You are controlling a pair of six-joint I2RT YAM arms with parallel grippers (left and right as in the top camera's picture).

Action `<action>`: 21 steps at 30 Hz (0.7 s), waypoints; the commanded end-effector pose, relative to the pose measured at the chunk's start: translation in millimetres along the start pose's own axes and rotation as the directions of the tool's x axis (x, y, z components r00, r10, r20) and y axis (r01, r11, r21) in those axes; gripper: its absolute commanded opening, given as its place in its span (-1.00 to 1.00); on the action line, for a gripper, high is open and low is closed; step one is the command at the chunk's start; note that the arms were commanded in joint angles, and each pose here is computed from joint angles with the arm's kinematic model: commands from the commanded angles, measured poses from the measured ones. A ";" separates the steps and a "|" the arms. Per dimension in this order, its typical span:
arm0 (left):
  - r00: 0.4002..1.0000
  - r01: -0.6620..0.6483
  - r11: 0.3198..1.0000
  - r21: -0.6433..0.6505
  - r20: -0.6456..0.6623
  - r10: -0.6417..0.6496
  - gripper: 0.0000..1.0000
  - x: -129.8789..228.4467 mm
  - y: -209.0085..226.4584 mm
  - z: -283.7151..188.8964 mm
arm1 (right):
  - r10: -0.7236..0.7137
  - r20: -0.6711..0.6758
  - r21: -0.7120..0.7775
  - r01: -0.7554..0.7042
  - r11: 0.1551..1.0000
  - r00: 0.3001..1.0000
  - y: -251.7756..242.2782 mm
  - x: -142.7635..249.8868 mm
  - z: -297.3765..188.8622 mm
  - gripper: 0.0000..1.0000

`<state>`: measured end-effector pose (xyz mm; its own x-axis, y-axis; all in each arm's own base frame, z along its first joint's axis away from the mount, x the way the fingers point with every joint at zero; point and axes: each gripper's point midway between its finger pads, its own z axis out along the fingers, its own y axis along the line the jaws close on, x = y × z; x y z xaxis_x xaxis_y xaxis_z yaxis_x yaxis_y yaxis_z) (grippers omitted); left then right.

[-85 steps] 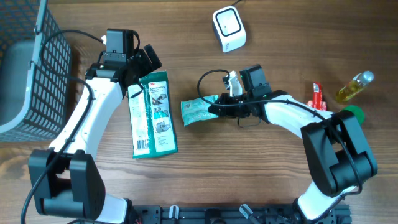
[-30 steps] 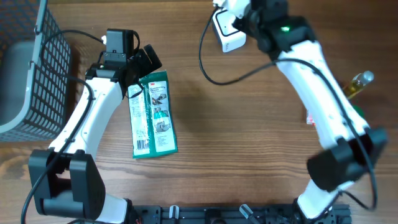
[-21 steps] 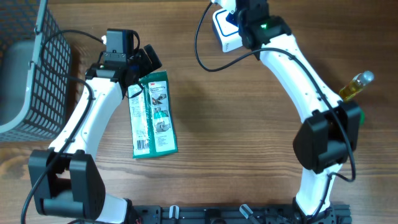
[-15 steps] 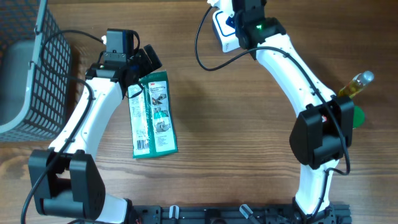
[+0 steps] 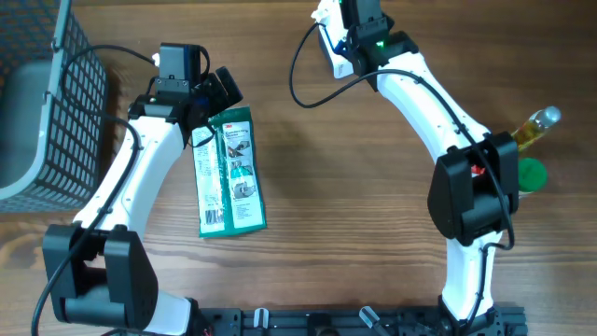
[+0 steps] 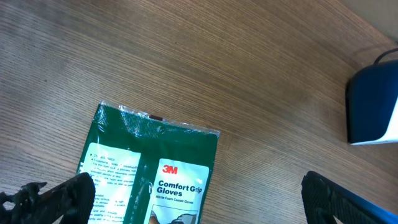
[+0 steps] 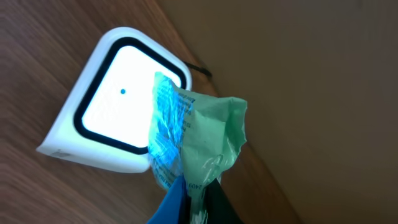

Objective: Scan the item barcode
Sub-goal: 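Hold the pouch under the white scanner with the right gripper, then carry the pouch right and set it down near the right-edge items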

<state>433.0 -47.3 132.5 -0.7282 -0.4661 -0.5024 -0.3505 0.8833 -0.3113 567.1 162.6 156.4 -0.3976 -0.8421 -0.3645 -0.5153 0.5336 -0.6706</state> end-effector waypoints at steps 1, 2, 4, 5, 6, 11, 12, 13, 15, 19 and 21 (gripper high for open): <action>1.000 -0.001 1.000 -0.002 0.010 0.001 1.00 -3.4 -0.5 -1.3 | 0.015 0.033 -0.145 -0.010 0.989 0.999 35.5 -4.8 0.0 -0.91; 1.000 -0.001 1.000 -0.002 0.010 0.001 1.00 -3.4 -0.5 -1.3 | 0.029 0.028 -0.202 -0.023 0.979 0.999 47.0 -2.5 -1.9 -0.92; 1.000 -0.001 1.000 -0.002 0.010 0.001 1.00 -3.4 -0.5 -1.3 | 0.053 0.016 -0.209 -0.048 0.977 0.998 48.7 -0.7 -2.2 -0.92; 1.000 -0.001 1.000 -0.002 0.010 0.001 1.00 -3.5 -0.5 -1.3 | 0.053 0.012 -0.208 -0.050 0.977 0.998 48.5 -0.1 -2.4 -0.92; 1.000 -0.001 1.000 -0.001 0.010 0.001 1.00 -3.4 -0.6 -1.3 | 0.054 0.012 -0.205 -0.050 0.977 0.998 47.7 0.0 -2.7 -0.92; 1.000 -0.001 1.000 -0.002 0.010 0.001 1.00 -3.4 -0.5 -1.3 | 0.122 0.044 -0.141 -0.114 0.983 0.992 17.9 -7.8 -18.0 -0.92; 1.000 -0.001 1.000 -0.002 0.010 0.001 1.00 -3.4 -0.5 -1.3 | 0.188 0.074 -0.109 -0.179 0.978 0.979 -1.7 -13.5 -31.2 -0.92; 1.000 -0.001 1.000 -0.002 0.010 0.001 1.00 -3.4 -0.5 -1.3 | 0.231 0.094 -0.093 -0.222 0.970 0.968 -14.7 -15.9 -41.6 -0.92; 1.000 -0.001 1.000 -0.002 0.010 0.001 1.00 -3.4 -0.5 -1.3 | 0.318 0.120 -0.073 -0.311 0.947 0.940 -36.0 -17.0 -60.2 -0.91; 1.000 -0.001 1.000 -0.002 0.010 0.001 1.00 -3.4 -0.5 -1.3 | 0.483 0.103 -0.104 -0.474 0.875 0.869 -62.4 0.2 -105.9 -0.92; 1.000 -0.001 1.000 -0.002 0.010 0.001 1.00 -3.4 -0.5 -1.3 | 0.475 0.048 -0.180 -0.461 0.869 0.878 -50.4 13.7 -122.3 -0.92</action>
<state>433.1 -47.3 132.6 -0.7281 -0.4661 -0.5027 -0.3504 0.8833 -0.3115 527.5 146.1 219.3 -0.5268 -0.6117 -0.5901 -0.4317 0.7906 -0.4342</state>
